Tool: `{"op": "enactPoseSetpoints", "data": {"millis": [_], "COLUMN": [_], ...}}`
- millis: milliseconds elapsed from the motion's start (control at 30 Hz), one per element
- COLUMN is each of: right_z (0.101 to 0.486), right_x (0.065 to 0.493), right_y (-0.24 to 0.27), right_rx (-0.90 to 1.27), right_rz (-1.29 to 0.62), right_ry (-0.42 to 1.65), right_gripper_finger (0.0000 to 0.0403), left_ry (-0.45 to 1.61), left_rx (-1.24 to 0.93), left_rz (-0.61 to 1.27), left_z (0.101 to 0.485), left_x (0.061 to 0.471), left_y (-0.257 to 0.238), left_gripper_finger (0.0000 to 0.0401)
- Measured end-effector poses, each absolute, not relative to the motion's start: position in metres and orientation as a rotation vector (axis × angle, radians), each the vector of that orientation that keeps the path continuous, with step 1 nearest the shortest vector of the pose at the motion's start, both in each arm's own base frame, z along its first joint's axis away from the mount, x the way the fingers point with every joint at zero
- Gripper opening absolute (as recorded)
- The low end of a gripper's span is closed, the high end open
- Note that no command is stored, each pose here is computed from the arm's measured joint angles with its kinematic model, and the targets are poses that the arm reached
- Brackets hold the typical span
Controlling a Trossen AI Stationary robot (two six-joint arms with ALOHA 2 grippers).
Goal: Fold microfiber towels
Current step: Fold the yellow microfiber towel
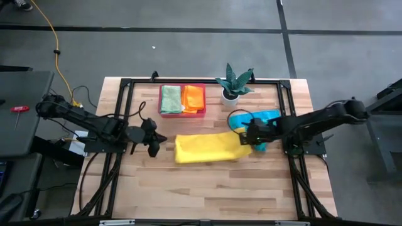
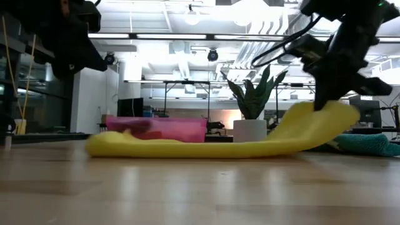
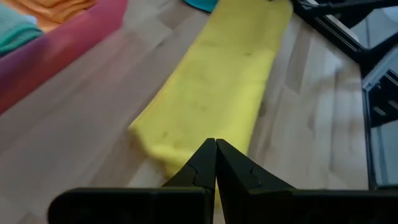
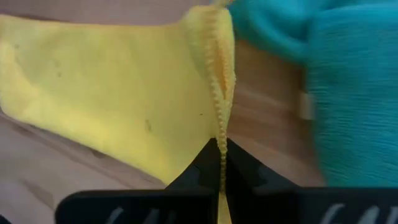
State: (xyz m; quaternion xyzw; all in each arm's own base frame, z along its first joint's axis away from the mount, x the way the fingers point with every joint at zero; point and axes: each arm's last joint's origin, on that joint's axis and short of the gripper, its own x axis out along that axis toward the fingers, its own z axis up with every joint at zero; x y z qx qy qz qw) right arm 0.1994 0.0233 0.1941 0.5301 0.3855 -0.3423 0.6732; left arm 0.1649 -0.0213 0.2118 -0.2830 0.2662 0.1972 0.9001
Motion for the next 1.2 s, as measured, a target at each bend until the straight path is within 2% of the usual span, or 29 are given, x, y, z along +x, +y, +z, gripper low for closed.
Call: {"op": "enactPoseSetpoints", "data": {"millis": [167, 300, 500, 933, 1200], "right_z": [0.206, 0.208, 0.205, 0.185, 0.173], "right_x": [0.178, 0.181, 0.206, 0.263, 0.286], "right_y": [0.020, 0.021, 0.026, 0.033, 0.036], "right_rx": [1.190, 1.225, 1.277, 1.377, 1.432], "right_rz": [-0.790, -0.770, -0.674, -0.501, -0.422], "right_ry": [0.886, 0.861, 0.767, 0.557, 0.464], "right_gripper_finger": [0.0000, 0.0000, 0.0000, 0.0000, 0.0000], "left_ry": [0.549, 0.531, 0.538, 0.859, 0.911], "left_rx": [-0.596, -0.587, -0.561, -0.526, -0.498], "left_rz": [0.432, 0.399, 0.381, 0.346, 0.339], "left_z": [0.209, 0.207, 0.196, 0.154, 0.128], "left_x": [0.171, 0.182, 0.200, 0.206, 0.220], "left_y": [-0.017, -0.018, -0.021, -0.031, -0.038], "left_gripper_finger": [0.0000, 0.0000, 0.0000, 0.0000, 0.0000]}}
